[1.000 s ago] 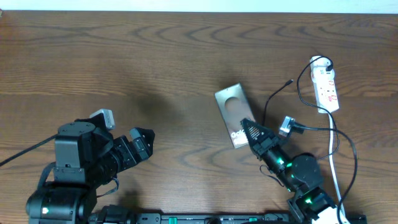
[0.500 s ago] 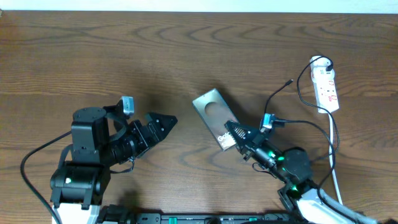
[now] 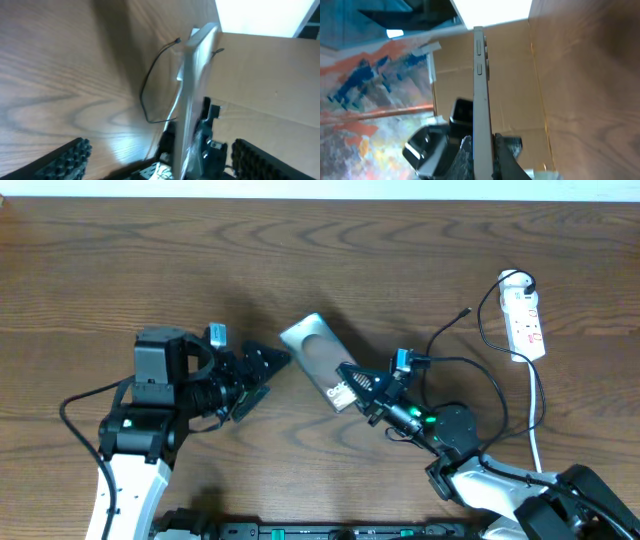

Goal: Plug charger to phone and switch on socket
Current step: 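Bring the phone back left and regrasp it with the left gripper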

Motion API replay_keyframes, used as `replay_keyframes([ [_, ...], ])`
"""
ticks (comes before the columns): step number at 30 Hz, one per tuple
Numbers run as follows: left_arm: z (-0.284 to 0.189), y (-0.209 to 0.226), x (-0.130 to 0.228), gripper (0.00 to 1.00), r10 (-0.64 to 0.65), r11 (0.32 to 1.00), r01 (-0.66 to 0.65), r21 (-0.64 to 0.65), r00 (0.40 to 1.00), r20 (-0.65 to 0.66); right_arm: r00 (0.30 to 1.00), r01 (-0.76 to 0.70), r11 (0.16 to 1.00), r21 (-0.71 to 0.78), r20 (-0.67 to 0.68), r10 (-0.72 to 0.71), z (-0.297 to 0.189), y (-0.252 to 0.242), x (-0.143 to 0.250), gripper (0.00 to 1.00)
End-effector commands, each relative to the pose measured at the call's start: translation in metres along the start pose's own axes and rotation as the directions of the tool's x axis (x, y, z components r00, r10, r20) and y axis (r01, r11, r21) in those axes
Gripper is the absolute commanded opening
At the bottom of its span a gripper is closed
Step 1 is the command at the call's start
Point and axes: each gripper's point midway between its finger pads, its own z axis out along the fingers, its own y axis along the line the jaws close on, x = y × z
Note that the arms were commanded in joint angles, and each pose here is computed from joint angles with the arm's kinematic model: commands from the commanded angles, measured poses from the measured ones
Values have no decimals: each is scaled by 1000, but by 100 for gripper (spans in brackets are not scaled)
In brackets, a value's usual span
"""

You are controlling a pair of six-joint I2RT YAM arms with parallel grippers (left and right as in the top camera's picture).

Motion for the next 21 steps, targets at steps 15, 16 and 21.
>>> replay_keyframes([
  [15, 20, -26, 5, 55, 53, 996, -51, 67, 998, -27, 990, -122, 988, -98, 66, 128, 20, 20, 15, 1],
  [16, 21, -26, 6, 53, 57, 996, -56, 64, 998, -26, 987, -136, 985, -104, 74, 144, 21, 20, 15, 1],
  [21, 26, -27, 10, 50, 76, 996, -74, 57, 997, -21, 981, -158, 980, -123, 94, 170, 24, 22, 21, 1],
])
